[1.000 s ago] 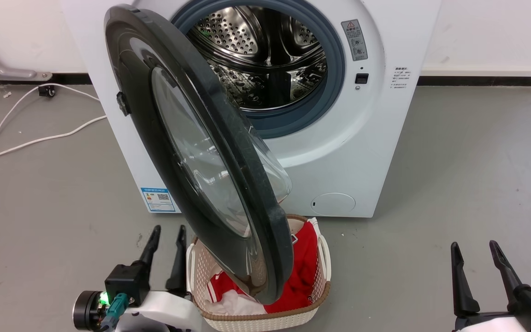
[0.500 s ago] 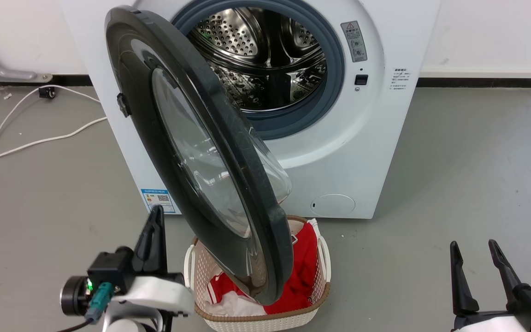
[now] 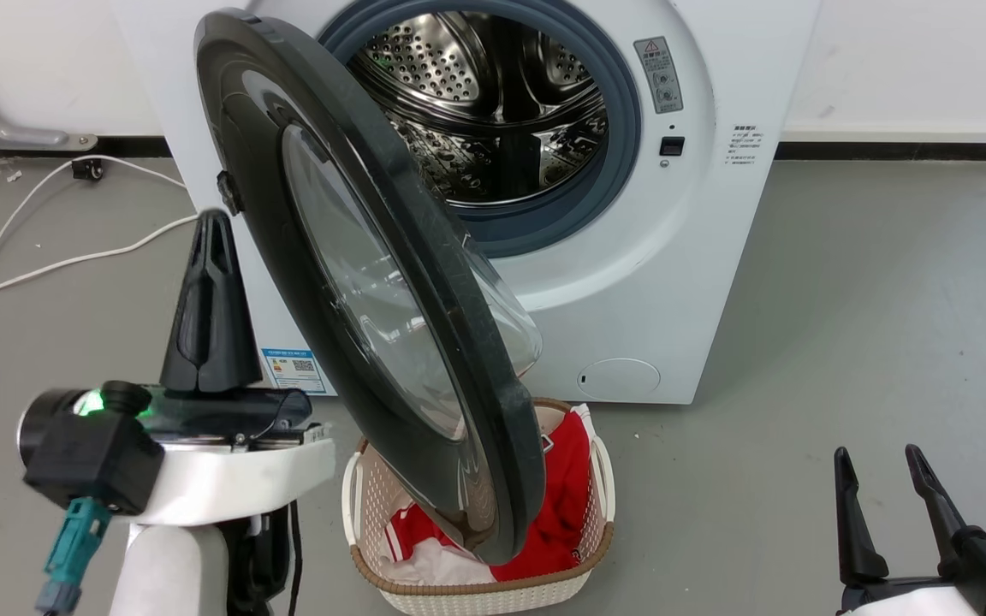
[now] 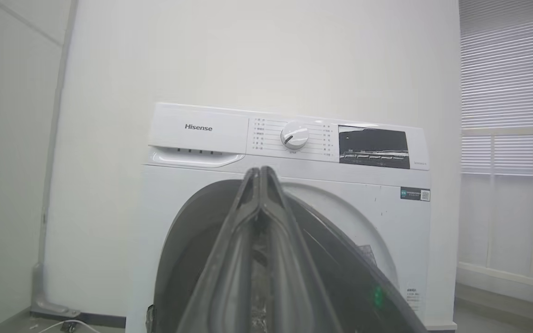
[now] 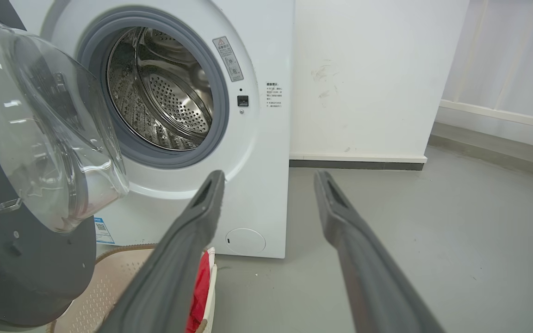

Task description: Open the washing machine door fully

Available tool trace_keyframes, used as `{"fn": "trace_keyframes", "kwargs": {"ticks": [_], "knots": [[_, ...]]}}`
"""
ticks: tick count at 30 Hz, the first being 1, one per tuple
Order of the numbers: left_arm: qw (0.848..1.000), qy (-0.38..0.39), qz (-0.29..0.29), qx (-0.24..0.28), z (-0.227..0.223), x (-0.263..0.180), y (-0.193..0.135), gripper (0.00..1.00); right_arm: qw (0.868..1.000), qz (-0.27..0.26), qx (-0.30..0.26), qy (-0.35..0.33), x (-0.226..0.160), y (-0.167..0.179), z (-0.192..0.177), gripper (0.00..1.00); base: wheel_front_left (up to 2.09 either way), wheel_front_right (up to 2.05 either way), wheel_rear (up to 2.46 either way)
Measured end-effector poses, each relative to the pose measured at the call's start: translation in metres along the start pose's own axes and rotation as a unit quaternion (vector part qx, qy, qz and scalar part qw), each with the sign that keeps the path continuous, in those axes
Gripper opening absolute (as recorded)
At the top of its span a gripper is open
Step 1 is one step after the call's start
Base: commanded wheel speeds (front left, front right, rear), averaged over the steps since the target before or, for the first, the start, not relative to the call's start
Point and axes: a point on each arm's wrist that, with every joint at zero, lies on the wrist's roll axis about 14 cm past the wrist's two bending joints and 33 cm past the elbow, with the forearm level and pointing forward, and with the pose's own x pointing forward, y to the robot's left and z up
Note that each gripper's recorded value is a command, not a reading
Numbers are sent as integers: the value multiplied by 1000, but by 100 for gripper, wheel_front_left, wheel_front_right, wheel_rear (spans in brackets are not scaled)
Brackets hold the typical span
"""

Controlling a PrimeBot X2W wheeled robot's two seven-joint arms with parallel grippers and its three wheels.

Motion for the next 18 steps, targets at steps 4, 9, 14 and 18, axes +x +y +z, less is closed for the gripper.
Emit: {"fn": "trace_keyframes", "kwargs": {"ticks": [4,9,14,18], "knots": [[998,-44,-32,-27,26,8,-22,0,1000,0,0,1,1,0,-1,100,0,0,0],[990,-61,-93,-89,40,7,-65,0,1000,1,2,2,0,1,-1,100,0,0,0],[972,-20,-168,-165,36,-7,-118,0,1000,-1,2,4,0,-1,-3,100,0,0,0],[959,30,-198,-198,24,-22,-140,0,1000,-2,2,5,-1,-1,-3,100,0,0,0]]}}
